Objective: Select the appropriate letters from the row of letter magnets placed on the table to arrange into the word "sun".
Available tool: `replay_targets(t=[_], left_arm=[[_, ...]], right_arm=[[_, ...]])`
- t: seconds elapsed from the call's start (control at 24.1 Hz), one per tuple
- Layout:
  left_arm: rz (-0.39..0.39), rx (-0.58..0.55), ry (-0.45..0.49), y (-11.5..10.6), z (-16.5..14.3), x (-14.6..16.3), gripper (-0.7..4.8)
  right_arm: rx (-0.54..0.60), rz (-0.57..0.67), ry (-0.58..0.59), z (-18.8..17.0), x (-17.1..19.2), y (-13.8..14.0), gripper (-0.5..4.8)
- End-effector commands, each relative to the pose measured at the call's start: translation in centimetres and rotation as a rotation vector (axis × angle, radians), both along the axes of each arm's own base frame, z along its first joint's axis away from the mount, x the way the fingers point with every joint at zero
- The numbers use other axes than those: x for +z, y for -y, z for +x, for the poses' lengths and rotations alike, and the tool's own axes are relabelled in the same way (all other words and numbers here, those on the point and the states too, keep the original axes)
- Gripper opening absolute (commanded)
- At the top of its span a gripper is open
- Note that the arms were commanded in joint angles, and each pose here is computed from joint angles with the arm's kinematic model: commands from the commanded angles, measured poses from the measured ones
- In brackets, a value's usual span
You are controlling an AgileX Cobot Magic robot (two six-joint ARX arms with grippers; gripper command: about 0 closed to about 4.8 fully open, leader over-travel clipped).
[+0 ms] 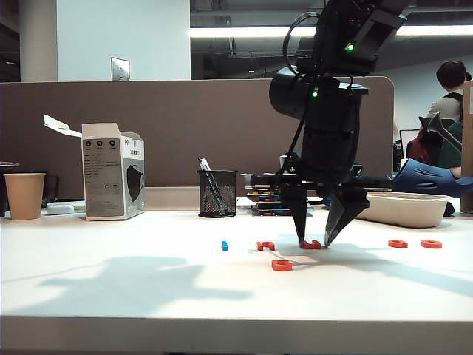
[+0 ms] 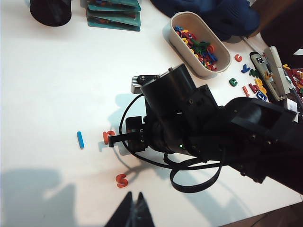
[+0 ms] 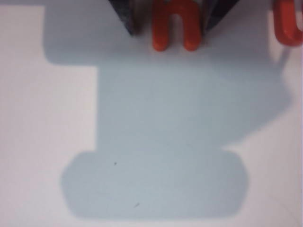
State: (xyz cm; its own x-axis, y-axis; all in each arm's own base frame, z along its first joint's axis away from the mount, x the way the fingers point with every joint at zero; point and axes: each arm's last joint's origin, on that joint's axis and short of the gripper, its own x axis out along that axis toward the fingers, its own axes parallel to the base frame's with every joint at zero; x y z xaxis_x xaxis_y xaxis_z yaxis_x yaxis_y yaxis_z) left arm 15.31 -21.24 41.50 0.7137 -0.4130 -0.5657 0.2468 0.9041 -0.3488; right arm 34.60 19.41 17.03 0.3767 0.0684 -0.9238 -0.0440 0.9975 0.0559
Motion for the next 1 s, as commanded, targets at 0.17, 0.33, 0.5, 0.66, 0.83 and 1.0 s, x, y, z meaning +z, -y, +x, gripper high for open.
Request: replay_targets(t=[0.17, 0.33, 0.5, 0.66, 0.83, 1.0], left_arm=[[-0.011, 0.002, 0.011, -0.09, -0.08, 0.29, -0.05], [-0.011, 0.002, 0.011, -0.09, -0.08, 0.29, -0.05], [-0.011, 0.002, 0.011, -0.09, -0.08, 0.29, -0.05], [-0.011, 0.002, 0.011, -0.09, -0.08, 0.29, -0.05], [-0.011, 0.002, 0.011, -0.09, -0.08, 0.29, -0.05], [-0.011, 0.002, 0.011, -0.09, -0.08, 0.29, -0.05]], right_arm=[[0.002, 0.0, -0.041, -0.34, -0.39, 0.01, 1.38], [0.002, 0.0, -0.041, -0.34, -0.39, 0.01, 1.34], [0.002, -0.001, -0.041, -0.34, -0.39, 0.01, 1.33], [0.002, 0.0, -0.04, -0.33, -0.39, 0.01, 1.13], [0.002, 0.0, -0.04, -0.33, -0.39, 0.01, 0.82], [0.002, 0.002, -0.035, -0.28, -0.37, -0.02, 0.85]])
